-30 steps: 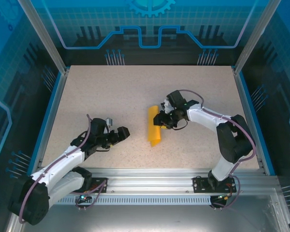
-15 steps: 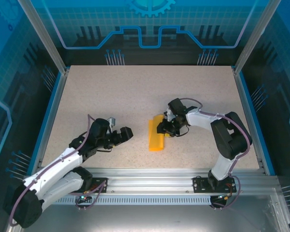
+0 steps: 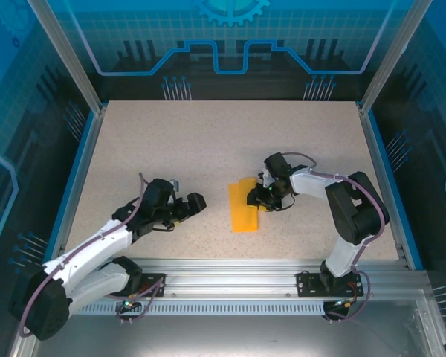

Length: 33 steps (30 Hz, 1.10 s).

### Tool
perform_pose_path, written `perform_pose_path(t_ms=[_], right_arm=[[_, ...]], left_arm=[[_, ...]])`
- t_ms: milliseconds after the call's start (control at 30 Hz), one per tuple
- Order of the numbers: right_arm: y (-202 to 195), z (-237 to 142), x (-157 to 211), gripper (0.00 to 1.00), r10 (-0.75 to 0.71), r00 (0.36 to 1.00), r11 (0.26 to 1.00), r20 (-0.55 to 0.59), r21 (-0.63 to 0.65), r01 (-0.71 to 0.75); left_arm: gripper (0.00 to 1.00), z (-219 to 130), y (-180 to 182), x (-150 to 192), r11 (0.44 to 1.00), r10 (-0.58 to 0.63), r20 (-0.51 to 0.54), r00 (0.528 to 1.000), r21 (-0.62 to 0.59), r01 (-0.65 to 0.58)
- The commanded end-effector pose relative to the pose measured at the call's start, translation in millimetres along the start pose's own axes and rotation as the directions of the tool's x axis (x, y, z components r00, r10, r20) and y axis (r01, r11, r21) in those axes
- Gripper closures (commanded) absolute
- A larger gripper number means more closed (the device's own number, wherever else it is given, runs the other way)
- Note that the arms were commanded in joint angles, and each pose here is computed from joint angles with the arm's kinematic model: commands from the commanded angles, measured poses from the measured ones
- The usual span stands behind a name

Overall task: Fold a paper plane with a square sheet of paper (pick it up from the middle)
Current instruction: Fold the square sheet of paper in half at the center of the table.

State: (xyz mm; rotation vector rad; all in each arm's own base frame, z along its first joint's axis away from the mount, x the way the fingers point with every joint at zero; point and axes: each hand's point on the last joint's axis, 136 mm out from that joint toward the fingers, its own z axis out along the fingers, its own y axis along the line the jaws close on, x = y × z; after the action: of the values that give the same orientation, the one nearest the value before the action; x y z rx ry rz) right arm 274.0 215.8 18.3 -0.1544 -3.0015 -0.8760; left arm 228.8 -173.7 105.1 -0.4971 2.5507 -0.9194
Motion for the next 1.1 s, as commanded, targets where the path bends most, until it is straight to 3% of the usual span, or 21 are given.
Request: perform_pose_path(t_ms=[0,767,1067], right_arm=[[-7.1,-5.7,0.5,0.62,0.005,1.0,1.0,0.003,-0.017,-0.005],[-10.4,-8.2,3.0,0.6,0.004,0.999,0.999,0.041,-0.045,-0.002],[-18.1,-12.1,8.5,0.58,-0.012,0.999,1.0,0.051,0.007,0.012]], left_arm=[[0.02,-0.9,-30.1,-11.5,0.997,0.026,0.021,0.999,0.067,-0.028],[0.02,28.6,-48.8,-12.0,0.994,0.079,-0.001,0.997,0.073,-0.078],[0.02,27.5,-47.6,-8.7,0.992,0.095,-0.006,0.995,0.082,-0.095]])
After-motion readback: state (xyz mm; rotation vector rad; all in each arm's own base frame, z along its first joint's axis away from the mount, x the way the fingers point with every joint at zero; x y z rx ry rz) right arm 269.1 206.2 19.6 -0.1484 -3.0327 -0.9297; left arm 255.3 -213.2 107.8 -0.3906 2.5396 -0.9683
